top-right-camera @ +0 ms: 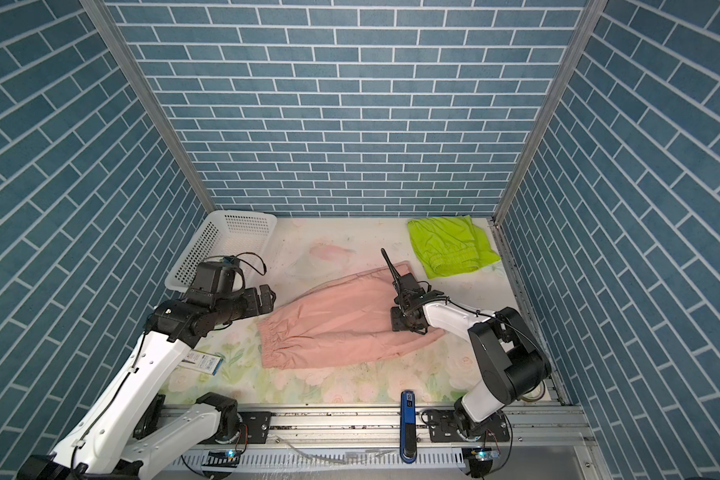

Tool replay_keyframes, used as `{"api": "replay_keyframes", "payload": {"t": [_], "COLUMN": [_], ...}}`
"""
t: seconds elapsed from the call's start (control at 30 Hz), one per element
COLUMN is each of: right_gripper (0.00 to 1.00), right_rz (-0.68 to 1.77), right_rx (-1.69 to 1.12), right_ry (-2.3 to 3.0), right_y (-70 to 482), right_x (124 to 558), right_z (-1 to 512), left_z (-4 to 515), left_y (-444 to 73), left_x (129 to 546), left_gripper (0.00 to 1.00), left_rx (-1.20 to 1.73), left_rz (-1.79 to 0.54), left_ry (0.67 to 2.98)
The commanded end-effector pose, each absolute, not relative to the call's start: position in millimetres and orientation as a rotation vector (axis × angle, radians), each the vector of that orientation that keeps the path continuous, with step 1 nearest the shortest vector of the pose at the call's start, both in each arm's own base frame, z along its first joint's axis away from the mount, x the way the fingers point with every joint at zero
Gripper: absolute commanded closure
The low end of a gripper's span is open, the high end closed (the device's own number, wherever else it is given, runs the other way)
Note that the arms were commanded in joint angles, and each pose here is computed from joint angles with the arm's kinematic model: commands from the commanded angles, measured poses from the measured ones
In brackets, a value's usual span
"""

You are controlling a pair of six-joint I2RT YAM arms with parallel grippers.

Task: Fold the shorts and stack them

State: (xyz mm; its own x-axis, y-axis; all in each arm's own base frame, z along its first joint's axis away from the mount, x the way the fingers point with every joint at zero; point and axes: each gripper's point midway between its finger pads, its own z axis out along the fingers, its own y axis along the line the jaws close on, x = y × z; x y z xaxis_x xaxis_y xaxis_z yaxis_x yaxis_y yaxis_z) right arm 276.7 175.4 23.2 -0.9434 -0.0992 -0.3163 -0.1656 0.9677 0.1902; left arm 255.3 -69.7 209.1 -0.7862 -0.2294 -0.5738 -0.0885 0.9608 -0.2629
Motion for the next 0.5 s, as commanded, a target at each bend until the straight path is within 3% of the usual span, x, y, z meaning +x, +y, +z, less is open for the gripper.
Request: {"api": "replay_keyframes", "payload": {"t": [0.0,0.27,0.33,0.47], "right_gripper": [0.49,0.49,0.48,0.45], "right_rz": [0.28,0.239,0.25,0.352], "right_rx": [0.025,0.24,0.147,-0.291], "right_ry": [2.871,2.872,2.804,2.625], "right_y": [144.2,85.6,84.5,140.2], "right_x": [271.8,270.0,279.6,288.5], "right_z": [7.5,19.5,42.5,90.5], "left_z": [204.6,207.0,207.8,212.0], "left_y": [-64.2,-56.4,-51.7,-40.3], "left_x": [249.4,252.7,252.5,257.1], "left_gripper": [0.0,0.0,0.0,0.0], "left_rx": [-0.214,-0.221,-0.221,-0.237], "left_rz": [-0.259,-0.233,-0.212,-0.204], "left_ry": [2.501,2.491,2.481,2.457]}}
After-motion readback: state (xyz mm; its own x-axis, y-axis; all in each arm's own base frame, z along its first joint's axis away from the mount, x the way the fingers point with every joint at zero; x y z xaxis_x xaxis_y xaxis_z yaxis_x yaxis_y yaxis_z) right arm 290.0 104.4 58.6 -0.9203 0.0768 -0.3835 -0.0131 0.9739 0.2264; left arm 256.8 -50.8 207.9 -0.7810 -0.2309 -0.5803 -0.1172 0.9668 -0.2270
